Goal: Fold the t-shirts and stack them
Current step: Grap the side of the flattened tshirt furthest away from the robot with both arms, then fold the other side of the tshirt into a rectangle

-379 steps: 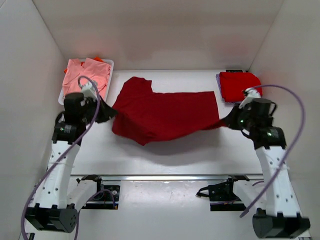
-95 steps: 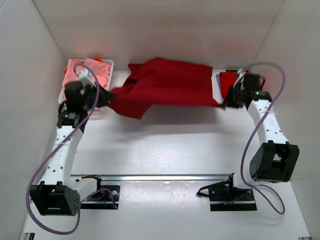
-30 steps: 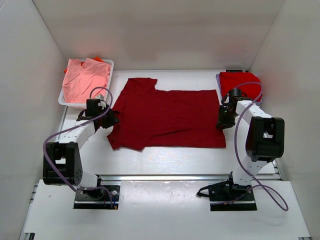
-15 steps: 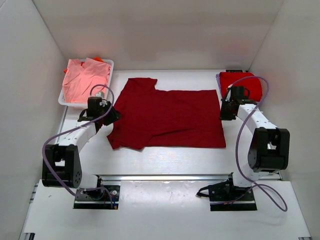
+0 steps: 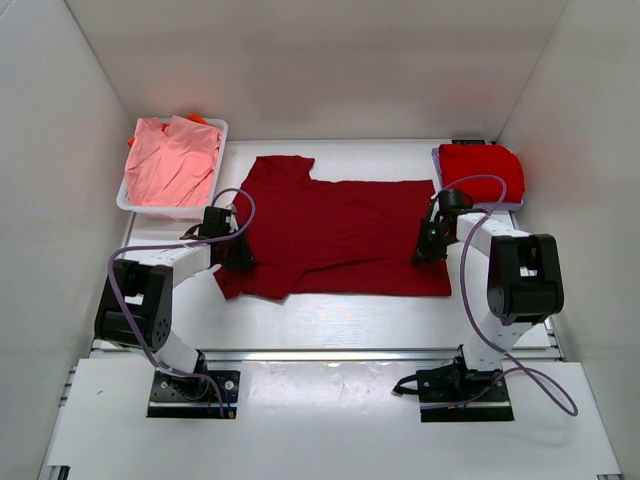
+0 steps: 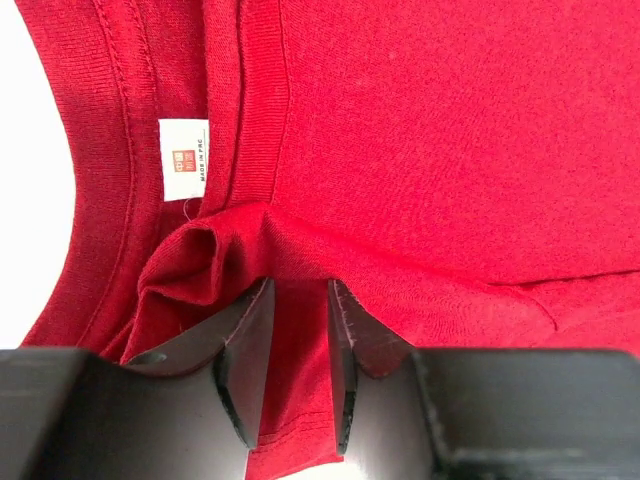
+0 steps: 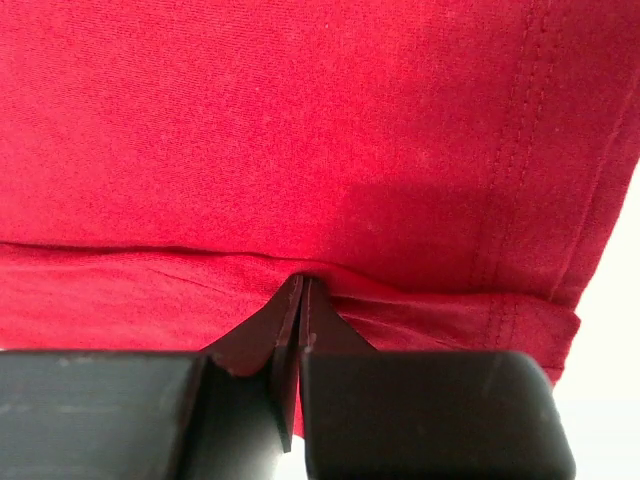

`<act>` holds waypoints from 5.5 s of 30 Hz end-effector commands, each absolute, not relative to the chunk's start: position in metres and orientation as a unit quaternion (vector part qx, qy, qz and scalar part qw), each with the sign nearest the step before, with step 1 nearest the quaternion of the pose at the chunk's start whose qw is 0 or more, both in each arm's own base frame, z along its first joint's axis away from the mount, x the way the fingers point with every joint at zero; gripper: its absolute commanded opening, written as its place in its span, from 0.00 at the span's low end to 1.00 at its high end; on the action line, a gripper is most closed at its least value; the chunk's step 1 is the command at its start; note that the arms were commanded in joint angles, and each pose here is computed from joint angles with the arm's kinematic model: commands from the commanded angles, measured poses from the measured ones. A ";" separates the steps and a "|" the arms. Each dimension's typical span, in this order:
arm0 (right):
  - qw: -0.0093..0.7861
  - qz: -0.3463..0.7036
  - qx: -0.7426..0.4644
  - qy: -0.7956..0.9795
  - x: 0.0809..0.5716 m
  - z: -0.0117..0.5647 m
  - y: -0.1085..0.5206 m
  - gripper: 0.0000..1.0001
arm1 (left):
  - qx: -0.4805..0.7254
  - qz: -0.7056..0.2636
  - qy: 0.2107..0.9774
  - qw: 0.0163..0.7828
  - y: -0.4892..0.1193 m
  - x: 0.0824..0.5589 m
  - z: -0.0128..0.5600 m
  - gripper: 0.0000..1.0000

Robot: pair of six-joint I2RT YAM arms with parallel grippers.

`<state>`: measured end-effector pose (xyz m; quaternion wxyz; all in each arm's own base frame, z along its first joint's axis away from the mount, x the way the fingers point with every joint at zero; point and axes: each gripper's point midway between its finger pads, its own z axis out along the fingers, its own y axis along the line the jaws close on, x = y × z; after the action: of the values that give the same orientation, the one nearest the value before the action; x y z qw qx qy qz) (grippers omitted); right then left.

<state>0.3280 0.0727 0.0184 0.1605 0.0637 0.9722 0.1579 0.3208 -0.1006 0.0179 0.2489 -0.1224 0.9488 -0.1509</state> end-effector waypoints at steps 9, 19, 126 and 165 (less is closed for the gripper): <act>0.069 0.133 0.094 0.984 0.257 0.000 0.074 0.00 | -0.090 -0.104 0.975 0.173 -0.081 0.242 0.005 0.35; 0.074 0.121 0.100 0.985 0.238 0.029 0.068 0.00 | -0.068 -0.151 0.959 0.229 -0.091 0.256 0.066 0.37; 0.340 0.056 0.061 0.937 0.429 0.096 0.011 0.00 | -0.012 -0.223 0.891 0.395 -0.083 0.427 0.124 0.00; 0.264 0.064 0.208 0.940 0.296 0.064 -0.022 0.30 | -0.080 -0.120 0.932 0.333 -0.042 0.301 0.085 0.49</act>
<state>0.3110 -0.0133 0.0543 0.2613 0.1709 0.9471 0.0750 0.3112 -0.0582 0.0836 0.3282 -0.0492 0.9308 -0.1535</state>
